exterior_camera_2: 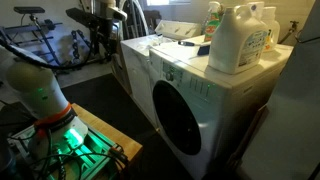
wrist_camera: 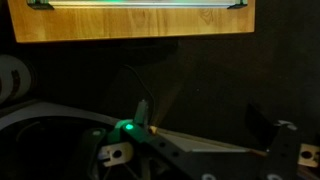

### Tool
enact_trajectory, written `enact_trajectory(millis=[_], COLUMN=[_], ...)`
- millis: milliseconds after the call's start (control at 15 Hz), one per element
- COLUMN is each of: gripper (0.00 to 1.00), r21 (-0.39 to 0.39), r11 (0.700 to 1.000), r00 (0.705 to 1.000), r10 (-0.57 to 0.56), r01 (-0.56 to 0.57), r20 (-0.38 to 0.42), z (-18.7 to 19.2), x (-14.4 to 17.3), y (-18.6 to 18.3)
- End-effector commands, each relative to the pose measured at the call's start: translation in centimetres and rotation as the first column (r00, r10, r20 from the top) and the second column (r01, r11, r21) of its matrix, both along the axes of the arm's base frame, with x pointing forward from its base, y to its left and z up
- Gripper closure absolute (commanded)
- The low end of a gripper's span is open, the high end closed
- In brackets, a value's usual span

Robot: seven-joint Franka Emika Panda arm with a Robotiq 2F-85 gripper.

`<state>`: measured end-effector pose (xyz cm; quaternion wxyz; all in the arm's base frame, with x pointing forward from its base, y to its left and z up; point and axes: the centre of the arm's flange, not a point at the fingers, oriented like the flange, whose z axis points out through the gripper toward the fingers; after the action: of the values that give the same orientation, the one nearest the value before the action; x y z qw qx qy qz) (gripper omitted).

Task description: Turn the knob on the washing machine to the right then press one button on the top right

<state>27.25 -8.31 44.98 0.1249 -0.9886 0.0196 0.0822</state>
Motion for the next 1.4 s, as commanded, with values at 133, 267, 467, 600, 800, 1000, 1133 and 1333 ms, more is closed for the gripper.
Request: enact_trajectory(millis=[133,267,467,600,800,1000,1133,1333], gripper=[0.0,0.0,0.0,0.0,0.0,0.0,0.0,0.0], r21=[0.0,0.0,-0.065,-0.154,-0.281,-0.402,-0.455,-0.508], r11=[1.0,1.0,0.997,0.986,0.957,0.91,0.885,0.848], r00=[1.0,1.0,0.998,0.993,0.982,0.984,0.987,0.985], r10=[0.0,0.0,-0.046,-0.049,-0.021,-0.027,-0.029,-0.092], r01=[0.0,0.0,0.049,0.066,0.073,0.096,0.098,0.153], r20=[0.0,0.0,0.051,0.111,0.185,0.174,0.156,0.143], z=[0.0,0.0,-0.6,-1.0,-2.2,-4.5,-5.9,-8.2], x=[0.0,0.0,2.3,5.0,8.9,11.6,12.8,14.8], y=[0.0,0.0,0.5,1.4,3.0,2.9,2.3,0.7])
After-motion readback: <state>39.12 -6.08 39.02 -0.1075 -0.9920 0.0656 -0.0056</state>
